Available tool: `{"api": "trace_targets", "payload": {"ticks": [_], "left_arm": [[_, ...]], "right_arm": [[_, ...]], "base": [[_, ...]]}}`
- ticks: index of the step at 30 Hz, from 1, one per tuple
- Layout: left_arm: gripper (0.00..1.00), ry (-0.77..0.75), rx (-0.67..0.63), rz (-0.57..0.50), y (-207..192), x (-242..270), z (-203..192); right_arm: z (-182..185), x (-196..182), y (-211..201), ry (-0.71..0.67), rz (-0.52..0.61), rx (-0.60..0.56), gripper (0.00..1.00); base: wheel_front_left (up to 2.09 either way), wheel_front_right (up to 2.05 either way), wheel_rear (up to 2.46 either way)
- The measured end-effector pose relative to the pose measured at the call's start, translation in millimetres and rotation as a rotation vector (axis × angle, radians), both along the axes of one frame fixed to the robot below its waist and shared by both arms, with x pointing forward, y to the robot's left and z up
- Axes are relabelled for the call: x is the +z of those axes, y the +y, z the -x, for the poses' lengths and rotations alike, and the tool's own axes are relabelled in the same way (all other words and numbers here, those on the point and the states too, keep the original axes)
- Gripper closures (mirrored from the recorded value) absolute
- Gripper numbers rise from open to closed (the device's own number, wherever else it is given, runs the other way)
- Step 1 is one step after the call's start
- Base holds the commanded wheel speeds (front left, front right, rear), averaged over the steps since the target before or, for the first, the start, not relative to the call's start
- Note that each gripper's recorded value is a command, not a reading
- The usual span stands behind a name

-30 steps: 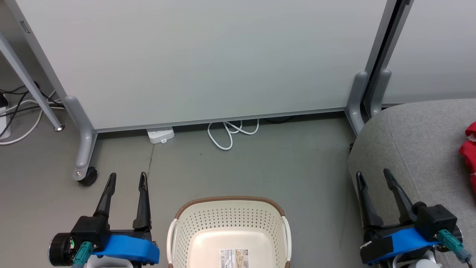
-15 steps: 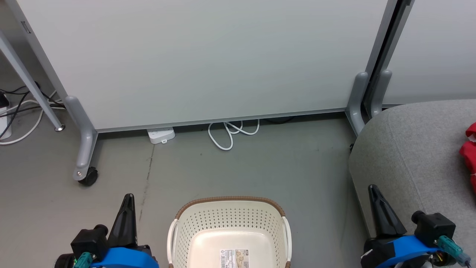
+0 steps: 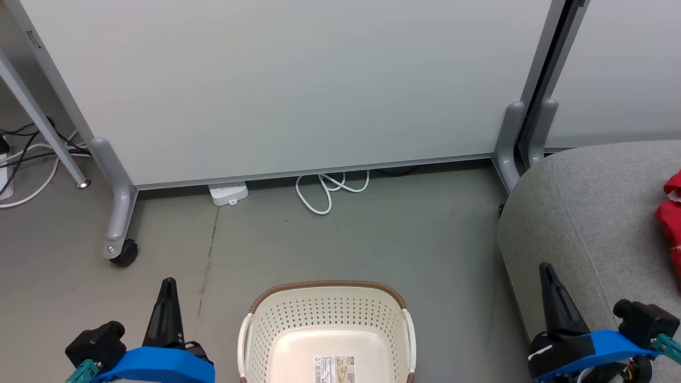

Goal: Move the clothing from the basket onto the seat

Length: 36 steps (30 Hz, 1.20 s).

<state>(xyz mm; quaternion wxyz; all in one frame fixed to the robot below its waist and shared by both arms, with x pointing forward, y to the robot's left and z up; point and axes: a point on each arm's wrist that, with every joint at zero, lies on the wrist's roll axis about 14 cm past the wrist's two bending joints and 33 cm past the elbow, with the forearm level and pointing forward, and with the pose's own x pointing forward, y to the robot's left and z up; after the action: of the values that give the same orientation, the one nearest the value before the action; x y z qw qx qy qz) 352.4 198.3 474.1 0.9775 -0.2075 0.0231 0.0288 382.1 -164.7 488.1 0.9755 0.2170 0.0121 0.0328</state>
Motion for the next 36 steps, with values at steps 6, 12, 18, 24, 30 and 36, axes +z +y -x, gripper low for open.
{"api": "trace_targets", "payload": {"ticks": [6, 12, 18, 24, 30, 36], "left_arm": [[1.00, 0.002, 0.015, 0.098, 2, 1, -3], [1.00, 0.007, 0.029, 0.192, 4, 1, -5], [1.00, 0.007, 0.038, 0.279, 5, 2, -7], [1.00, 0.004, 0.046, 0.362, 6, 4, -10], [1.00, 0.001, 0.052, 0.440, 7, 5, -12], [1.00, 0.002, 0.054, 0.513, 7, 6, -13]], "right_arm": [[0, -2, -4, 0.021, -0.095, -0.020, 1.00], [0, -2, -9, 0.036, -0.188, -0.039, 1.00], [0, -3, -12, 0.049, -0.270, -0.052, 1.00], [-1, -3, -14, 0.058, -0.352, -0.063, 1.00], [-1, -2, -17, 0.065, -0.430, -0.071, 1.00], [-3, -1, -19, 0.068, -0.501, -0.076, 1.00]], "base": [[0.00, 0.00, 0.00], [0.00, 0.00, 0.00], [0.00, 0.00, 0.00], [0.00, 0.00, 0.00], [0.00, 0.00, 0.00], [0.00, 0.00, 0.00]]}}
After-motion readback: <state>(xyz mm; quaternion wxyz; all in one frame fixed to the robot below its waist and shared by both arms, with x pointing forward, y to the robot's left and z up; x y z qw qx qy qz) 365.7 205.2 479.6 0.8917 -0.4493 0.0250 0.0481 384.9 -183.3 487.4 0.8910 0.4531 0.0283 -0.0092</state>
